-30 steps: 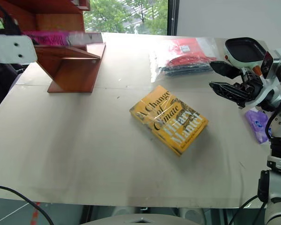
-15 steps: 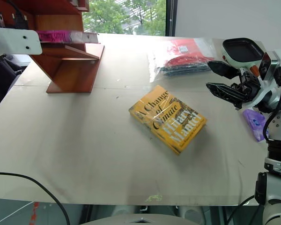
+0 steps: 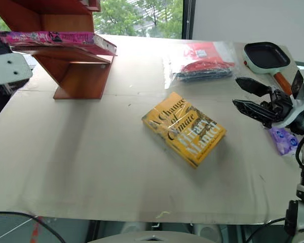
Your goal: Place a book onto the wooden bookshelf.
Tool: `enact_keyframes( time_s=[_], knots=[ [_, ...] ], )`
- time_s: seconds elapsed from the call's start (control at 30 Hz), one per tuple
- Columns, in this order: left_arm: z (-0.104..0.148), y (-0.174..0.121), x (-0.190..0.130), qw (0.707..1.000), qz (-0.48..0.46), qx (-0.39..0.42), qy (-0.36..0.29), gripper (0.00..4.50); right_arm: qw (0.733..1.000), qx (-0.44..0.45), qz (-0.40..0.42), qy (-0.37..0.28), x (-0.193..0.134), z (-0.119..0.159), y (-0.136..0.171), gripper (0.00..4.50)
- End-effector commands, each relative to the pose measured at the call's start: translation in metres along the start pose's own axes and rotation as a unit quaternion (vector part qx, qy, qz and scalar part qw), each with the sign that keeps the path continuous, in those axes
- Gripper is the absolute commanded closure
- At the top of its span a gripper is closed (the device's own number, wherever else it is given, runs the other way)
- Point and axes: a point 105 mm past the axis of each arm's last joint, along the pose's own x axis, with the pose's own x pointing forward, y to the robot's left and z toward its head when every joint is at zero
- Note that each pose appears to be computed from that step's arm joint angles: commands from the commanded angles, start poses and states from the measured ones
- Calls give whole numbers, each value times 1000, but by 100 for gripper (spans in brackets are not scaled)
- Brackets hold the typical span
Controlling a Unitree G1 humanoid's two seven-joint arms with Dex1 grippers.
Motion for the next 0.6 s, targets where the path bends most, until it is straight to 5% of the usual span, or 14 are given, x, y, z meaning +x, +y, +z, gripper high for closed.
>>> enact_keyframes(
  time_s=[0.03, 0.13, 0.33, 0.47, 0.6],
  knots=[
    [38, -5, -21, 972, 48, -193, -127, 1, 999, -29, -38, 23, -16, -7, 4, 0],
    [81, -98, -28, 898, -130, -357, -222, 1, 988, -56, -100, 107, -40, -50, 4, 0],
    [77, -209, -52, 814, -256, -496, -160, 1, 943, -118, -242, 194, -70, -100, 2, 0],
    [64, -272, -67, 813, -294, -494, -95, 1, 924, -137, -265, 241, -85, -124, 17, 0],
    [50, -293, -66, 822, -288, -484, -82, 1, 905, -128, -292, 280, -104, -145, 26, 0]
  ],
)
